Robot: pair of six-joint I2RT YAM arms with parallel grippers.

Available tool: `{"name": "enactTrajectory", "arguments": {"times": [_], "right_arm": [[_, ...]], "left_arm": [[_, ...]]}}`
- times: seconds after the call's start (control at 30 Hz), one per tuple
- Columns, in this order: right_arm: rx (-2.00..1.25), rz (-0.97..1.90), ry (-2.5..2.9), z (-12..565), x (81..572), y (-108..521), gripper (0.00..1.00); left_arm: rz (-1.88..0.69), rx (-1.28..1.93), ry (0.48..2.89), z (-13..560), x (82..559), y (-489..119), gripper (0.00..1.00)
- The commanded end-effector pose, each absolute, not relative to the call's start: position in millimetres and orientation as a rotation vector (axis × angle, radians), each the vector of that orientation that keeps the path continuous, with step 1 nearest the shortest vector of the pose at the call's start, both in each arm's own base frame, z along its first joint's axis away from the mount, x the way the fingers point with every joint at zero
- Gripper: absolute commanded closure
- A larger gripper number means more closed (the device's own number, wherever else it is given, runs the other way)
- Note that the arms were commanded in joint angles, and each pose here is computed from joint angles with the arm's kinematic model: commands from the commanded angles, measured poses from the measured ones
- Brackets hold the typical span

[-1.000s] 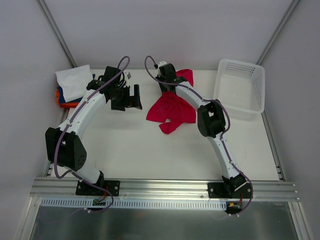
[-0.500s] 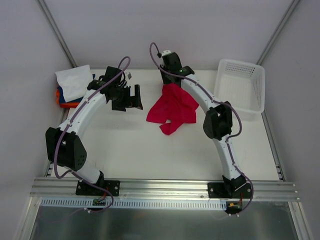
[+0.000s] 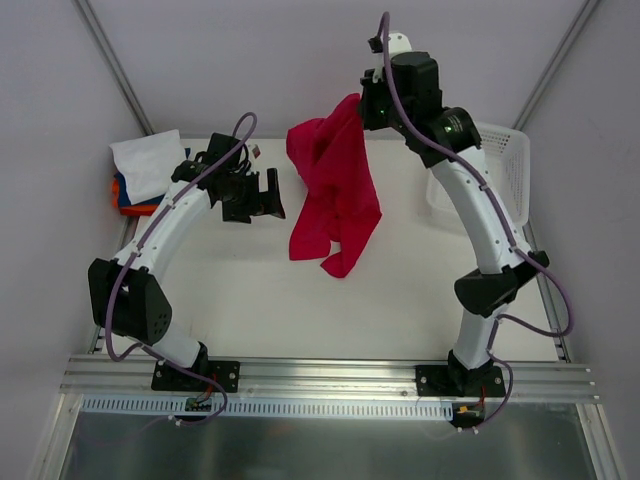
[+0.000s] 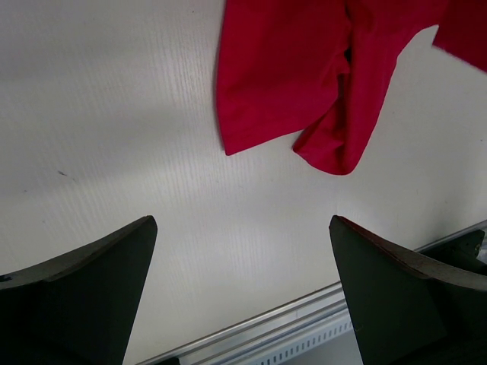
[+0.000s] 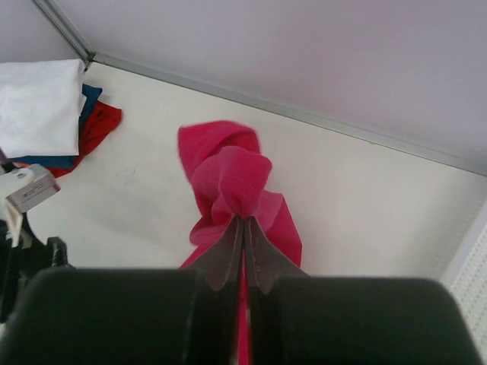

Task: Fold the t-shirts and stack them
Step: Move the tshirt to the center of the board

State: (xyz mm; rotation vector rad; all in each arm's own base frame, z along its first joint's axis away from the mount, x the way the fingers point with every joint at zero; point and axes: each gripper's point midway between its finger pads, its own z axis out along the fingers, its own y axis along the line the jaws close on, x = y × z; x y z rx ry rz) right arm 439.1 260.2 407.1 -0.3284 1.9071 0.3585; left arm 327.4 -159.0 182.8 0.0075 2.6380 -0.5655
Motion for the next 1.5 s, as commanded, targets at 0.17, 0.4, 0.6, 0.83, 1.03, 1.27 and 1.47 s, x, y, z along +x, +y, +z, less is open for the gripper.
{"name": "enactTrajectory", "arguments": {"times": [0.17, 0.4, 0.6, 0.83, 1.03, 1.27, 1.47], "right_arm": [[-0.268, 0.399, 1.852, 459, 394, 225, 1.00], [-0.246, 0.514, 1.770, 504, 357, 217, 1.00], [-0.148, 0.531, 1.658, 550, 310, 179, 1.00], [0.017, 0.243, 1.506, 592, 273, 90, 1.00], [0.072, 0.043, 1.425, 612, 253, 42, 1.00], [0.079, 0.013, 1.344, 633, 244, 32, 1.00], [-0.017, 0.163, 1.425, 610, 279, 87, 1.00]], "left_arm": [[-0.599, 0.043, 2.651, 187, 318, -178, 0.01], [-0.601, 0.063, 2.674, 181, 325, -192, 0.01], [-0.587, 0.090, 2.688, 175, 328, -193, 0.01], [-0.602, 0.094, 2.686, 176, 330, -196, 0.01], [-0.616, 0.112, 2.671, 180, 334, -200, 0.01], [-0.608, 0.113, 2.657, 185, 337, -198, 0.01], [-0.597, 0.114, 2.651, 186, 336, -196, 0.01]]}}
